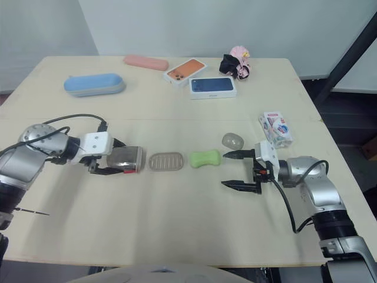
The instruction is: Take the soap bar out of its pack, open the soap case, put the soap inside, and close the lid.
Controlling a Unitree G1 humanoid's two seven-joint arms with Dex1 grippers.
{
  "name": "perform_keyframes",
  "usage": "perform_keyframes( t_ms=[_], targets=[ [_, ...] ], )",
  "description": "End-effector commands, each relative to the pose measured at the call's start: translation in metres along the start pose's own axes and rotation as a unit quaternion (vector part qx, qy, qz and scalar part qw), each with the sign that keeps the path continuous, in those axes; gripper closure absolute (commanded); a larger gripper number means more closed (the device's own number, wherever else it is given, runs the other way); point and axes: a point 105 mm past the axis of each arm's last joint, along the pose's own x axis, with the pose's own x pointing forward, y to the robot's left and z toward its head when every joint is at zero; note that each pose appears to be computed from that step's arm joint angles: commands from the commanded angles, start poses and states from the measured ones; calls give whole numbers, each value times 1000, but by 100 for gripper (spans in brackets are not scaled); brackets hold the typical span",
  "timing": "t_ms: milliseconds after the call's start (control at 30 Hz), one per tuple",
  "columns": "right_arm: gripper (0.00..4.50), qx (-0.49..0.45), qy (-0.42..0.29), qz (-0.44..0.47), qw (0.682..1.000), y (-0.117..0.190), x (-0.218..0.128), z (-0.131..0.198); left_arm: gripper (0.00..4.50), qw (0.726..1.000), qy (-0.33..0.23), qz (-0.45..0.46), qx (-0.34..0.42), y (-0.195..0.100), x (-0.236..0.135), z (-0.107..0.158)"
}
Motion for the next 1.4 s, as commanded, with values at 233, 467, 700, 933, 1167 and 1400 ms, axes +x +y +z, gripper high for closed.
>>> perform_keyframes(
  t_ms=[233, 467, 700, 933, 1167, 1400],
  targets=[
    [6, -22, -12, 12, 1000, 6, -4, 7, 102, 1000, -13, 12, 8, 0, -12, -6],
    [0, -22, -4, 16, 1000, 6, -3, 4, 0, 999, -33, 19, 11, 3, -10, -7],
    [0, -24, 0, 20, 1000, 5, -2, 6, 0, 998, -45, 35, 14, 9, -22, -6],
    [0, -56, 22, 22, 998, -3, 1, 15, 0, 991, -105, 78, 6, 14, -51, 23],
    [0, -94, 66, 30, 993, -15, 20, 35, 0, 966, -202, 145, -77, -14, -62, 53],
    [0, -140, 158, 48, 976, -27, 44, 38, 0, 942, -193, 209, -181, -90, -52, 25]
  ],
)
